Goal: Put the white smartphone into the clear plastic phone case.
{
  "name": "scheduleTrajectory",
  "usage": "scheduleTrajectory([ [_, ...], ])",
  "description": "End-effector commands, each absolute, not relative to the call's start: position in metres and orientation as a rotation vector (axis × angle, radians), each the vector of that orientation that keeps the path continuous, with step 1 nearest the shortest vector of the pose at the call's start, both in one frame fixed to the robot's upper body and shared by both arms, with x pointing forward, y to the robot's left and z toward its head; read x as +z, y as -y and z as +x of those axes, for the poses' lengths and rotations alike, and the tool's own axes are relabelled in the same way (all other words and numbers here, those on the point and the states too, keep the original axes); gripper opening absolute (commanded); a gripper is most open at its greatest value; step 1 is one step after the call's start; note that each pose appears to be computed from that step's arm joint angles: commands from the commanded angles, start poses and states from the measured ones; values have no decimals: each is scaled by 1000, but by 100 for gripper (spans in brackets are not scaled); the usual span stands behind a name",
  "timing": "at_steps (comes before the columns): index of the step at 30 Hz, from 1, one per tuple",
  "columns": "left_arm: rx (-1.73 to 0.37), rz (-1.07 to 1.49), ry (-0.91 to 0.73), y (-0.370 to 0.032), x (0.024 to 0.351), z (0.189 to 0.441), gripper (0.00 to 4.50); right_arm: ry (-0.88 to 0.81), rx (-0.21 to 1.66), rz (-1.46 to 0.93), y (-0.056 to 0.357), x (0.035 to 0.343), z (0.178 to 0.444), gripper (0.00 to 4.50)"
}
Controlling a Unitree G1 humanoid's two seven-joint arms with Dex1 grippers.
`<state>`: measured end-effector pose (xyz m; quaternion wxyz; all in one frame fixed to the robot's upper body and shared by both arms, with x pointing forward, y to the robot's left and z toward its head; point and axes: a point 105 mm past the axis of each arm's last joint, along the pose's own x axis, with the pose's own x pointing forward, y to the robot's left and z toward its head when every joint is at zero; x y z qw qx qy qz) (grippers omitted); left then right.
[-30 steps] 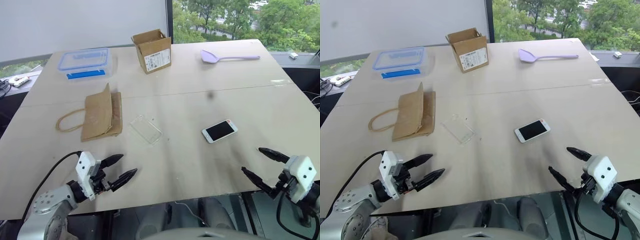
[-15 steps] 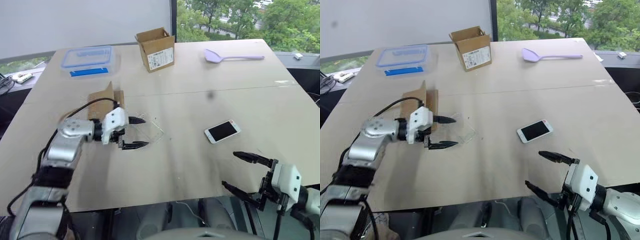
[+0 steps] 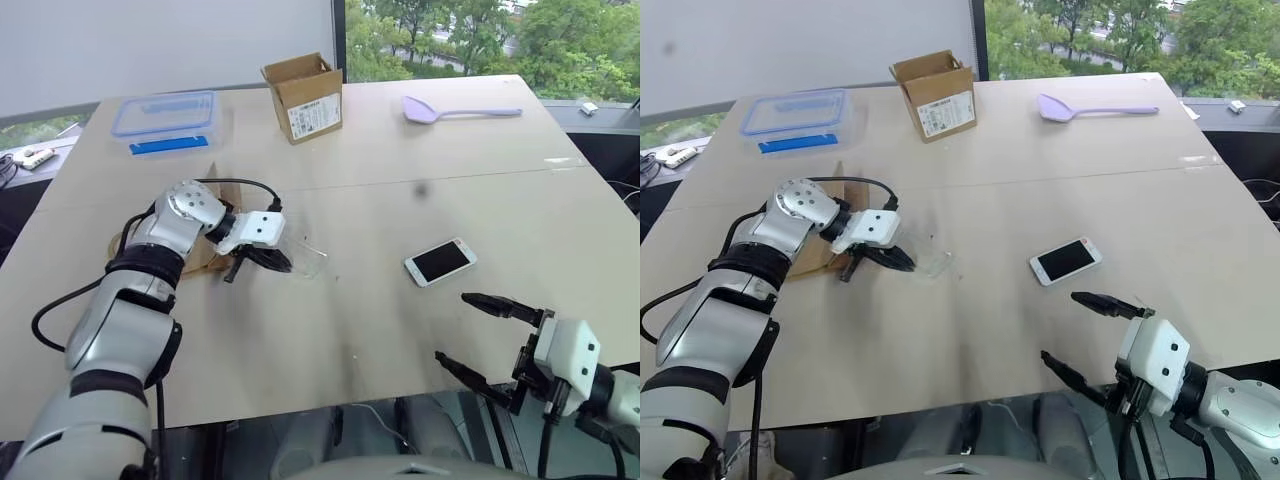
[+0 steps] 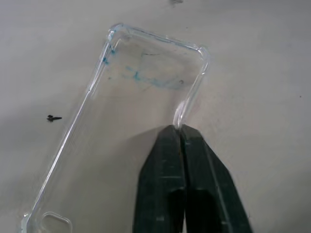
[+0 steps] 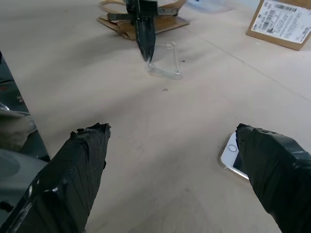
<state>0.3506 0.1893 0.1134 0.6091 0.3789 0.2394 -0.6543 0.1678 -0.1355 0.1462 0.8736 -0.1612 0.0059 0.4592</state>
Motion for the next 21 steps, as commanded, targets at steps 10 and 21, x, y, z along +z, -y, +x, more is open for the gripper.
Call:
scheduleTrajectory([
  [10,-1281,476,-661,-95,125,317,4,-62,876,-370,132,149,183,450],
  [21,-1239,487,-593,-45,115,326,4,-58,896,-395,134,145,186,450],
])
